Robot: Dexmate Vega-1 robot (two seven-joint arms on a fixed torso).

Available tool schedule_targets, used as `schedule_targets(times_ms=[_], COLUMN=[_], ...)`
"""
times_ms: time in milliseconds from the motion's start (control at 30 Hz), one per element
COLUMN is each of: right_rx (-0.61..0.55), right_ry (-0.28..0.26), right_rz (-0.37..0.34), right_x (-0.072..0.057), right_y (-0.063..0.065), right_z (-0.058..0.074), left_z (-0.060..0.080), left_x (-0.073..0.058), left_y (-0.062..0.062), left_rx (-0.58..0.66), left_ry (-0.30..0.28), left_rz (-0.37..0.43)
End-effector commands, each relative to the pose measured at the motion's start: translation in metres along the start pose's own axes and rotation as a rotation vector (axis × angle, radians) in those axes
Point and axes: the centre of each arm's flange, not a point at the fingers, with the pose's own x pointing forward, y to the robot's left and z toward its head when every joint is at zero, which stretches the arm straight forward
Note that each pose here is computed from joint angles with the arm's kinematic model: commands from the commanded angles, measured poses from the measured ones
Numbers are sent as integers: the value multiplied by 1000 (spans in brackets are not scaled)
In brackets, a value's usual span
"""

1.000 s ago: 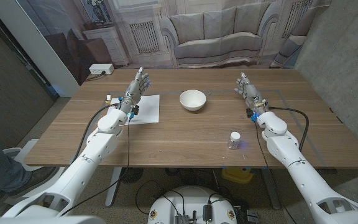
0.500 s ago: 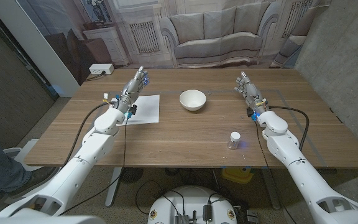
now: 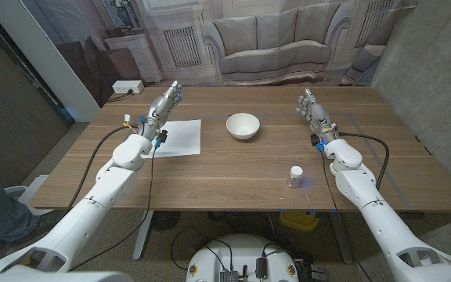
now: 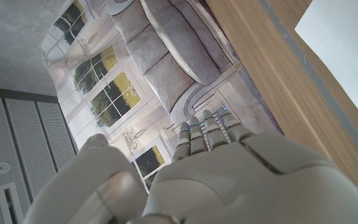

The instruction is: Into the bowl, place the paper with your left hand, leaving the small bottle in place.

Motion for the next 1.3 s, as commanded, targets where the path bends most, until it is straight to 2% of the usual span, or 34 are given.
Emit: schedule_targets(times_ms=[33,533,900,1300], right_rx=[30,45,37,30], right_ry=[-18,-33,-30,-19], right_rz=[4,-2,-7,-5], right_x=[0,2,2,3], right_y=[1,0,0,-1], right_z=[0,-1,1,-1], left_z=[17,30,29,27], left_x=[-9,-21,-25,-27], left_y=[15,21,23,31], left_rx=[124,305,361,415], left_ry=[-11,-16,-37,-30], left_rz=[50,110,141,174])
